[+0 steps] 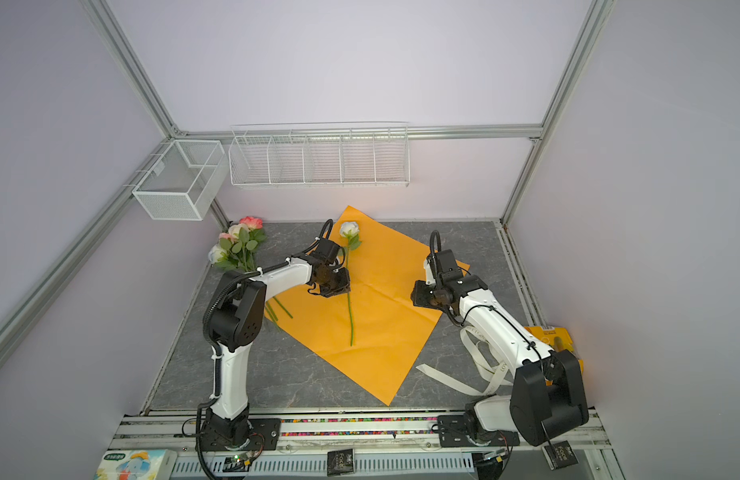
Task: Tie the bouquet of fake flowers
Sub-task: 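Grasp one rose stem with the left gripper and lay it on the sheet, then return the left gripper to the rose bunch and grasp another stem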
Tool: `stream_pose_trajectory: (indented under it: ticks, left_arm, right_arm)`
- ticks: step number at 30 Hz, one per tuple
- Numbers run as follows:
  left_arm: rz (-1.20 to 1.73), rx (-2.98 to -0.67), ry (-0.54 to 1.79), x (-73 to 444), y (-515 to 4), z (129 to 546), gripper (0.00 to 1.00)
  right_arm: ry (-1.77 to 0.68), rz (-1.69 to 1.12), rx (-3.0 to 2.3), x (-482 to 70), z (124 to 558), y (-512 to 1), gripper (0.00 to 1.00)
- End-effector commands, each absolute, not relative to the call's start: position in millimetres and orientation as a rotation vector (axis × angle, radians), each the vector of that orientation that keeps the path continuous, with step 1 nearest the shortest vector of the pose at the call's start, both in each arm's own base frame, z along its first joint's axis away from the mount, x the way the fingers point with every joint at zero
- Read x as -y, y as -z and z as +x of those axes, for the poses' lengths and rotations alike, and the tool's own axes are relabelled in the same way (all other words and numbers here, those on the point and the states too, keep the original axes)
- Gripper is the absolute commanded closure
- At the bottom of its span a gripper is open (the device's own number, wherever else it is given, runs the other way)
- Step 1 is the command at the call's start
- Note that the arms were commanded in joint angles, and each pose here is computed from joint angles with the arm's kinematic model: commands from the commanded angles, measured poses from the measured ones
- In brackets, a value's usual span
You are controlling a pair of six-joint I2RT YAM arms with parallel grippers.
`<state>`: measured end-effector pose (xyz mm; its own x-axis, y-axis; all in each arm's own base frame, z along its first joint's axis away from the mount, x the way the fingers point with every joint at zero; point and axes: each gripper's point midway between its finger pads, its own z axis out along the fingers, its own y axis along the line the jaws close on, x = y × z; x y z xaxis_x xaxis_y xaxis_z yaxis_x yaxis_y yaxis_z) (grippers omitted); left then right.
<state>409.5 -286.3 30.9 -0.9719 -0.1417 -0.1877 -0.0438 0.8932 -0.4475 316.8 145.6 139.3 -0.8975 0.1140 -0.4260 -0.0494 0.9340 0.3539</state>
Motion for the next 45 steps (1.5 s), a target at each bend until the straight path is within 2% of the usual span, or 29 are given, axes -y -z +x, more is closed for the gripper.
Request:
stream_pose_trajectory:
  ticks: [1,5,7,9,10,11,16,19,23,29,32,37,45]
  left_arm:
    - [-0.11,-2.828,0.626,289.0,-34.9,419.3,1.0]
    - [-0.115,-2.84,0.618,290.6,-29.4,421.4,1.0]
    - [-0.117,-2.851,0.605,290.0,-23.7,420.9,0.9]
    - [-0.106,-2.871,0.585,288.1,-20.8,419.1,0.86]
    - [-0.104,-2.873,0.563,285.0,-22.4,419.0,0.82]
    - [-0.104,-2.871,0.542,282.4,-26.1,418.2,0.73]
    - [-0.071,-2.777,0.586,279.3,-78.1,415.4,0.64]
    - [-0.075,-2.711,0.535,261.5,-109.0,414.2,0.6]
    - [-0.185,-2.686,0.444,199.5,-121.7,419.4,0.6]
    - [-0.55,-2.737,0.313,63.7,-85.8,425.8,0.62]
    - [-0.659,-2.745,0.248,19.3,-72.8,431.2,0.64]
    - [-0.721,-2.763,0.08,-26.2,-65.3,441.2,0.64]
    - [-0.778,-2.761,0.04,-43.6,-53.3,447.9,0.69]
  right_arm:
    - [-0.521,0.069,-2.643,-145.7,313.7,-139.8,0.58]
    - [-0.527,0.068,-2.648,-146.5,313.0,-138.8,0.58]
    - [-0.524,0.069,-2.647,-145.8,313.0,-138.5,0.57]
    - [-0.519,0.069,-2.65,-145.2,312.7,-138.0,0.57]
    - [-0.519,0.068,-2.65,-145.3,312.4,-138.6,0.57]
    - [-0.517,0.067,-2.647,-145.0,312.5,-139.8,0.57]
    - [-0.509,0.07,-2.639,-143.6,313.8,-141.8,0.57]
    - [-0.517,0.07,-2.635,-145.4,316.5,-141.5,0.56]
    - [-0.578,0.048,-2.614,-154.8,321.6,-144.7,0.55]
    - [-0.733,-0.048,-2.574,-183.2,323.1,-151.9,0.5]
    - [-0.786,-0.117,-2.556,-200.6,323.1,-154.4,0.48]
    - [-0.827,-0.184,-2.56,-224.9,323.9,-150.5,0.48]
    - [-0.885,-0.28,-2.594,-264.9,327.5,-137.3,0.48]
